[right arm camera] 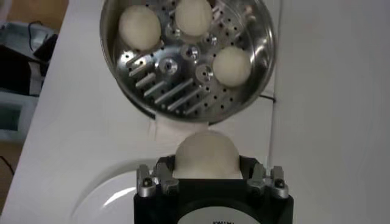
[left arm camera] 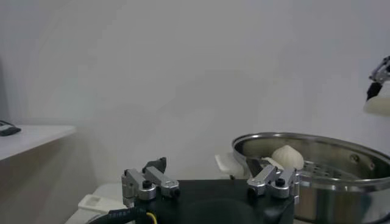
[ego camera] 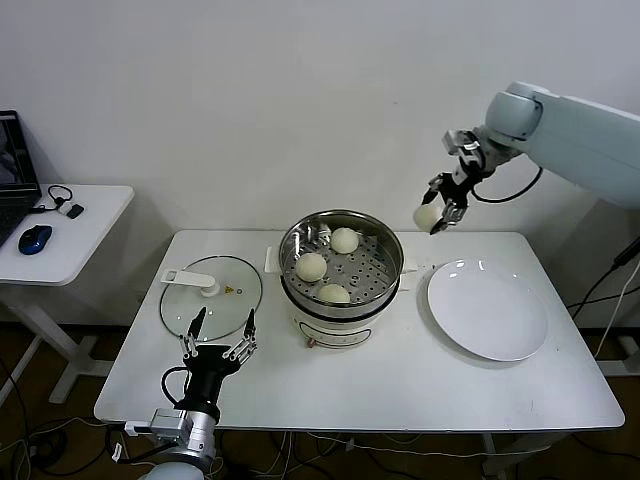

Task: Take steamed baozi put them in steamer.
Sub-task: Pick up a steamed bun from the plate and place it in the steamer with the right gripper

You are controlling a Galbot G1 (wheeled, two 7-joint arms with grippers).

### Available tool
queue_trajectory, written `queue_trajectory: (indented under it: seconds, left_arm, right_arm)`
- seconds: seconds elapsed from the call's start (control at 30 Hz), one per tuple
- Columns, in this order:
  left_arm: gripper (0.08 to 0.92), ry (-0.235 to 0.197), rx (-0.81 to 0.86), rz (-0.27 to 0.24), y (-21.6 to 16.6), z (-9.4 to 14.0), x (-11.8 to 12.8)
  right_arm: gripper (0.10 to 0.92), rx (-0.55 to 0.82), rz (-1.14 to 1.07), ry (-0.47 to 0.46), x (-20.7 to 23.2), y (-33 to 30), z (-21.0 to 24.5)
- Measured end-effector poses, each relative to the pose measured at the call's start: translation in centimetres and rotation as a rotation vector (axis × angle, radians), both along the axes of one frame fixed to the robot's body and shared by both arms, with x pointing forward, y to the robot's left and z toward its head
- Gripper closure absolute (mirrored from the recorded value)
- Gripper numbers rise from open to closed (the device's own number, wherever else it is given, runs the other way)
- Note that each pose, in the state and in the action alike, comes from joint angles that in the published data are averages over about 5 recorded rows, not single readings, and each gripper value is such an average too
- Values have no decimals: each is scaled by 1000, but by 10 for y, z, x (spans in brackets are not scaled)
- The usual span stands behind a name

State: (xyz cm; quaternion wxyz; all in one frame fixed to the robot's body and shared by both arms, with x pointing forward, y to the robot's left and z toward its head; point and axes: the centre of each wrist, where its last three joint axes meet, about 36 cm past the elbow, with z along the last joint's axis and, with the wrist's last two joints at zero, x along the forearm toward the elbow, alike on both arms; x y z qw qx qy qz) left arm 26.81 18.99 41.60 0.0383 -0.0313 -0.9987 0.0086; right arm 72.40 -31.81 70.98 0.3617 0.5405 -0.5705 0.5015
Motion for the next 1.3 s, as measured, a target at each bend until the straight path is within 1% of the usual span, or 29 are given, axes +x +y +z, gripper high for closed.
queue_trajectory:
  seconds: [0.3, 0.67, 1.07, 1.3]
  left_arm:
    - [177, -16, 5, 1, -1, 4, 1]
    - [177, -18, 8, 13, 3, 5, 0]
    - [177, -17, 7, 14, 4, 5, 0]
    - [177, -16, 7, 12, 4, 4, 1]
  right_arm:
    - [335, 12, 27, 33, 6, 55, -6]
    - [335, 0, 77, 87, 10, 111, -43]
    - [334, -29, 90, 130, 9, 123, -88]
    - [335, -44, 97, 146, 8, 127, -106]
